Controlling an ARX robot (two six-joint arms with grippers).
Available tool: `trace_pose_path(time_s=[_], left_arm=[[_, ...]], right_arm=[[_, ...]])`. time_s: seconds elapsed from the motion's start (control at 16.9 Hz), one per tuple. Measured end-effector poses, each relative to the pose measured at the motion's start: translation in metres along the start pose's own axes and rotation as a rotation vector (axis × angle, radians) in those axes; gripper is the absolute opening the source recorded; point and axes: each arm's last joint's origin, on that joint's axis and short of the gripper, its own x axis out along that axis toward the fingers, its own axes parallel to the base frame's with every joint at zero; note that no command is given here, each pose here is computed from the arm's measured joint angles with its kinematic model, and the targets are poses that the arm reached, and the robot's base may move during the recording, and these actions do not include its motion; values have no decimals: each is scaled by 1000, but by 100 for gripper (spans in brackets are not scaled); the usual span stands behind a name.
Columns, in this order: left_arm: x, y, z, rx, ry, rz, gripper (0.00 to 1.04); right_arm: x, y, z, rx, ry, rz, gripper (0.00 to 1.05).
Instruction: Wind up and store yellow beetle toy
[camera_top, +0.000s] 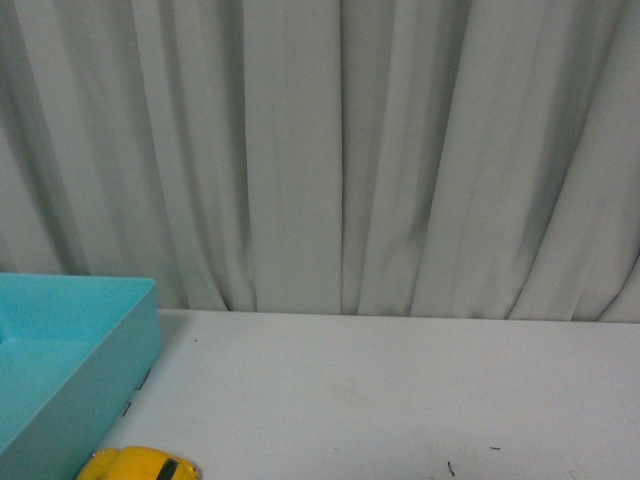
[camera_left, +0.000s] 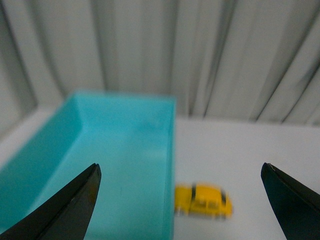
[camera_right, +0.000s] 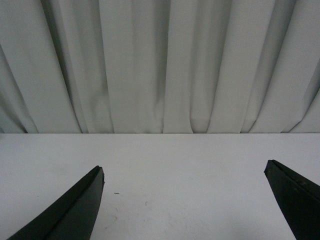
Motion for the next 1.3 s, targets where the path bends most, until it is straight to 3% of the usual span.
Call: trace_pose_path(time_s=[0.06, 0.18, 0.36, 0.47, 0.59, 0.65, 0.83, 1.01, 1.19, 1.3], left_arm=[[6, -3, 6, -56, 70, 49, 98], [24, -13, 37, -201, 47, 77, 98], [73, -24, 74, -213, 4, 44, 98], [124, -33, 70, -47, 120, 45, 98], [160, -56, 61, 174, 231, -113, 98], [170, -71, 59, 331, 262, -256, 98], [175, -89, 48, 627, 342, -499, 98], [183, -93, 27, 885, 469, -580, 98], [196, -93, -6, 1244, 620, -651, 98], [214, -100, -12, 1401, 611, -684, 98]], right_arm=[[0, 0, 0, 0, 0, -1, 99], [0, 0, 0, 0, -1, 0, 98], [0, 0, 0, 0, -1, 0, 98], [0, 0, 0, 0, 0, 0, 98], [0, 0, 0, 0, 0, 0, 98], [0, 0, 0, 0, 0, 0, 98], [0, 0, 0, 0, 0, 0, 98], [0, 0, 0, 0, 0, 0, 98], [0, 0, 0, 0, 0, 0, 98], [0, 0, 0, 0, 0, 0, 98]])
